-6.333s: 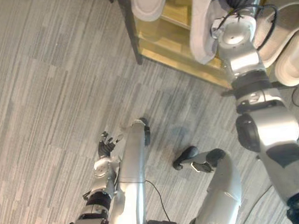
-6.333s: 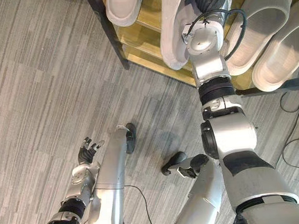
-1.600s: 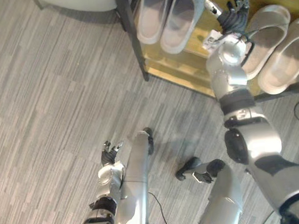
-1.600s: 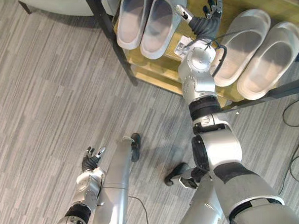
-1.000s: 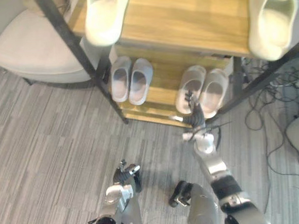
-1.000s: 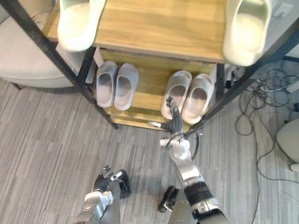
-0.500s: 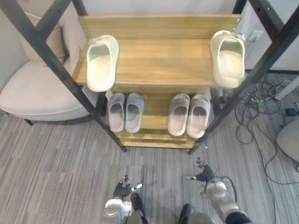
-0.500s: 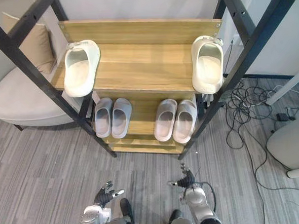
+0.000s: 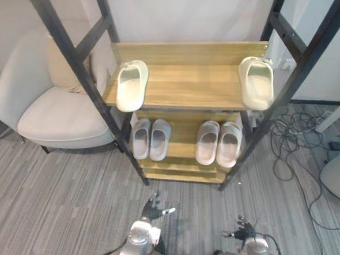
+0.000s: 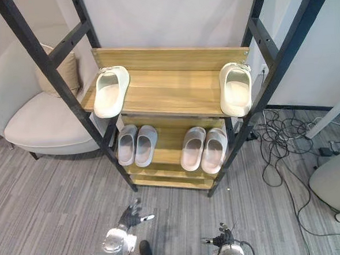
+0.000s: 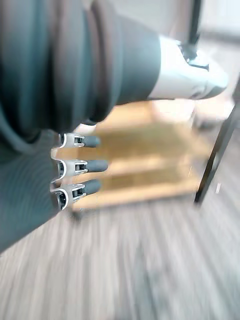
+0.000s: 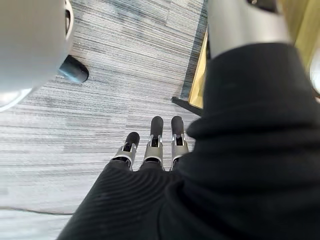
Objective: Organize the slippers on the shoe rack
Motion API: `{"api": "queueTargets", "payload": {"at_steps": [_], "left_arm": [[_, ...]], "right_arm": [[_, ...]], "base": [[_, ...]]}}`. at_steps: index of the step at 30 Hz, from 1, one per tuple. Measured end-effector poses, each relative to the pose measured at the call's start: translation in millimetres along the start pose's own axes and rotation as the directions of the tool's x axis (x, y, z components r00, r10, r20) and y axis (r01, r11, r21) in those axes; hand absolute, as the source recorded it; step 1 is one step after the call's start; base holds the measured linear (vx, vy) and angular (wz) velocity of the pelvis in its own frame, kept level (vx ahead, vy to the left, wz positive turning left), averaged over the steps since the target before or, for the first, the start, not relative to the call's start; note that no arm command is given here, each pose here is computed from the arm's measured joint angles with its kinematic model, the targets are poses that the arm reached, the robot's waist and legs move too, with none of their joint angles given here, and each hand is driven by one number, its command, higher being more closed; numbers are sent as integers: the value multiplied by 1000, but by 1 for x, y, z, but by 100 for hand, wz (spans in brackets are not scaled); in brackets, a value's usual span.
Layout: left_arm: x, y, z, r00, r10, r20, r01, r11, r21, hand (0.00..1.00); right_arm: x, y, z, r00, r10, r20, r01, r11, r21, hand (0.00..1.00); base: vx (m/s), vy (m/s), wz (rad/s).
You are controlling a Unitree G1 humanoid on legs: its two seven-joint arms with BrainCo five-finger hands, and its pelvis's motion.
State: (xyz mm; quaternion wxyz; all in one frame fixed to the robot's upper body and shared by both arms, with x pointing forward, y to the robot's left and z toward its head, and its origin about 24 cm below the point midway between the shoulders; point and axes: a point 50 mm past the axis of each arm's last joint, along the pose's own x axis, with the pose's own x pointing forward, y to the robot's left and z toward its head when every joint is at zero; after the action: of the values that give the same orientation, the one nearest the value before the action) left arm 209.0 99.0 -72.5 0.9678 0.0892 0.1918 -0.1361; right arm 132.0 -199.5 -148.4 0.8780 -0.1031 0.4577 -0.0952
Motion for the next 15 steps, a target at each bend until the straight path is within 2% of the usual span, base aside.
{"api": "queueTargets", "payload": {"at_steps": [3,7,9,11,15], "left_arm": [[4,-13,56,966,-70,250,67,998,18,0],[10,-14,98,910,-92,404,72,995,65,0],[14,-8,130,859,-81,506,36,994,99,0],[15,-2,142,838,-68,541,11,994,108,0],[17,30,185,749,52,660,-134,988,74,0]], "right_arm": [[0,1,-2,1000,3,-7,-3,1000,0,0],[-1,2,-3,1000,7,-11,-7,1000,-5,0],[0,1,-2,1000,7,-9,-7,1000,-11,0],[0,0,-2,1000,7,-9,-7,1000,-15,0],[0,0,-2,1000,15,-6,-15,1000,-24,0]], "base": [[0,0,0],[28,-10,0],[42,-24,-1],[38,-20,-5],[31,-12,-7]]}}
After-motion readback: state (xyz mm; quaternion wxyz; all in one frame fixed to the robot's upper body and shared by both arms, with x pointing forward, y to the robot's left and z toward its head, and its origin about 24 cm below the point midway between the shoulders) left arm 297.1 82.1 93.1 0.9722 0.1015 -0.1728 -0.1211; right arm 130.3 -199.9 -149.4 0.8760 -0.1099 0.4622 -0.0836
